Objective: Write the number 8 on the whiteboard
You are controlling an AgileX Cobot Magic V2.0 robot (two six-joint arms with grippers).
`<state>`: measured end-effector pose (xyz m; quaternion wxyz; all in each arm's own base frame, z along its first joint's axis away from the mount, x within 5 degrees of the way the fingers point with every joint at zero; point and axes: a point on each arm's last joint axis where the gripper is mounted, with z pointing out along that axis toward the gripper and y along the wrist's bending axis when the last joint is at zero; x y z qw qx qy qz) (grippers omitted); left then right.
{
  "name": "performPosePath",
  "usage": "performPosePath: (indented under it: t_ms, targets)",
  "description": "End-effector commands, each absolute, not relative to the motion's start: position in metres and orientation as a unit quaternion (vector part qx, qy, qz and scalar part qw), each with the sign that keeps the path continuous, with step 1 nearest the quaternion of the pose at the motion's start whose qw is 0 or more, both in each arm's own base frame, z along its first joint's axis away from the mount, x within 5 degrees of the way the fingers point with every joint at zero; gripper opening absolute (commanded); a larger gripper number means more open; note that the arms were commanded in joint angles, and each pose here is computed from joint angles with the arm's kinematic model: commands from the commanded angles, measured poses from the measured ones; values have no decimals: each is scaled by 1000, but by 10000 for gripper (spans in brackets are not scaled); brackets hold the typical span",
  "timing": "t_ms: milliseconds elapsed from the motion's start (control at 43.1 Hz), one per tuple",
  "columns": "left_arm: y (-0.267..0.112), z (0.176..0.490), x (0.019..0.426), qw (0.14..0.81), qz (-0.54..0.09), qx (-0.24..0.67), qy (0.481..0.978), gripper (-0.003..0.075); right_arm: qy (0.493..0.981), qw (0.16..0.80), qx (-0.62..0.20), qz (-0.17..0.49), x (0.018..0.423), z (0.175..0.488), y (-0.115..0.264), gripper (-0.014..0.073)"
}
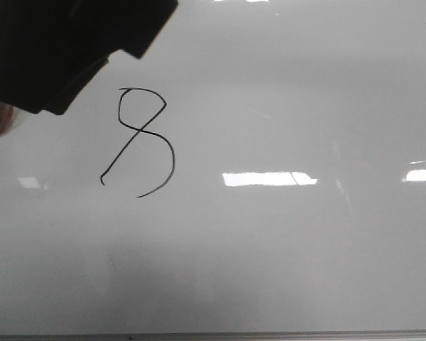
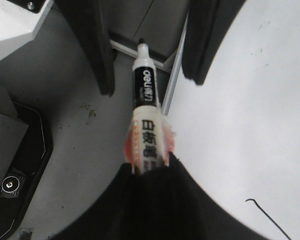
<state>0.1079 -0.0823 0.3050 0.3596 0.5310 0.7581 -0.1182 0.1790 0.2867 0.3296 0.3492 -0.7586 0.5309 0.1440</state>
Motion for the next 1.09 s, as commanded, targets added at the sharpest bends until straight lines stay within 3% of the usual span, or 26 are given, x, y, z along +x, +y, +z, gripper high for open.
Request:
performPosePath:
  t_ms: [0,232,440,510,603,765,811,858,1066]
  targets:
    - [-91,315,112,385,-127,535,741,347,514,404,-742,146,174,358,283,-59]
    - [-99,312,119,386,-129,538,739,241,514,404,-742,149,174,358,284,-59]
    - [-99,312,120,384,-129,538,739,-11,515,406,-740,149,174,359,284,-55]
    - [-99,312,120,384,-129,538,739,-21,515,410,-738,148,174,359,285,-30]
    - [-99,312,120,384,-132,536,740,-21,522,410,-731,158,174,360,285,85]
    - [-99,311,120,381,-138,520,752,-21,558,404,-702,178,176,361,283,488]
    - [-98,310,121,376,-139,511,760,-20,571,404,-691,182,178,362,281,553]
    - [-98,309,122,370,-140,499,771,-20,588,406,-675,184,183,364,275,585]
    - [-93,298,145,355,-99,386,846,-20,702,415,-549,183,215,370,218,569]
